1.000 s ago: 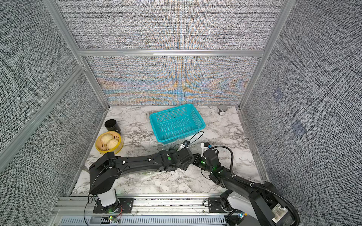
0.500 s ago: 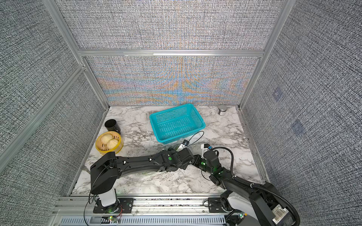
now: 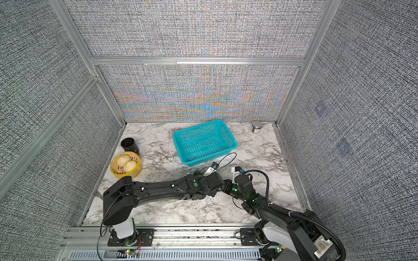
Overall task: Take small green peppers out of containers
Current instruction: Open the packing box at the center of the board.
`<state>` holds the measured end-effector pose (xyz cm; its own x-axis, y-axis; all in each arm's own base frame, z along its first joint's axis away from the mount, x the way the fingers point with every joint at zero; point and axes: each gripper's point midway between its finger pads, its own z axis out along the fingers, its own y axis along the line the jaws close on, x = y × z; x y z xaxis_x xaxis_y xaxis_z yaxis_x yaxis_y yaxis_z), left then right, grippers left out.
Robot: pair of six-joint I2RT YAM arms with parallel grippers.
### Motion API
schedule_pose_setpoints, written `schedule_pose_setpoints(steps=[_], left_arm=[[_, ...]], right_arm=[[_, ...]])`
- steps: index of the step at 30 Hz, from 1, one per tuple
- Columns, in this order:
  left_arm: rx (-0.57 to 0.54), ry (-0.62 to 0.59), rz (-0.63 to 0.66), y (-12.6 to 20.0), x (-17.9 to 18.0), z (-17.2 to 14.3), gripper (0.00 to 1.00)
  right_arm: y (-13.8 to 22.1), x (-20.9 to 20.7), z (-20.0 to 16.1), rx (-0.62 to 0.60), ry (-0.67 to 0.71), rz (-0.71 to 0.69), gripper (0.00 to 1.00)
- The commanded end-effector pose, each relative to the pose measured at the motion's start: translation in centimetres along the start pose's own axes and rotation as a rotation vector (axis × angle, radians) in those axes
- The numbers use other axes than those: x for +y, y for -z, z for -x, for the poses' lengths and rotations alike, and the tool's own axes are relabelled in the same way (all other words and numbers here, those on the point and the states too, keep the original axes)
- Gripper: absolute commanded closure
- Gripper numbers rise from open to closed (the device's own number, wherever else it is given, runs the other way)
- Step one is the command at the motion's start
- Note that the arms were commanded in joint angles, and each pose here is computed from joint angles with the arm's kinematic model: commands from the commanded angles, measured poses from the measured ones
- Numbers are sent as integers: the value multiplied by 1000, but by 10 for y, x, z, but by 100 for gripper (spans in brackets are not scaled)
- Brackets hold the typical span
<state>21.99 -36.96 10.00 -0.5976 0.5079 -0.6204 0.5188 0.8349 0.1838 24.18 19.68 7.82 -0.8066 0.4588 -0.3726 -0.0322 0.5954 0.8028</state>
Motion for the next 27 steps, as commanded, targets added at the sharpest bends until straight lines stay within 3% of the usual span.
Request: schedule_pose_setpoints(steps=[1, 10, 22, 27], left_arm=[[-3, 9, -93, 3, -15, 1, 1], [-5, 14, -121, 3, -21, 4, 1], [24, -37, 2, -10, -4, -14, 1], [-14, -55, 79, -4, 5, -7, 3]], right_arm=[[0, 2, -2, 11, 8, 8, 100], [2, 10, -2, 19, -3, 41, 100], [9, 11, -8, 43, -24, 44, 100], [8, 11, -9, 45, -24, 48, 100]])
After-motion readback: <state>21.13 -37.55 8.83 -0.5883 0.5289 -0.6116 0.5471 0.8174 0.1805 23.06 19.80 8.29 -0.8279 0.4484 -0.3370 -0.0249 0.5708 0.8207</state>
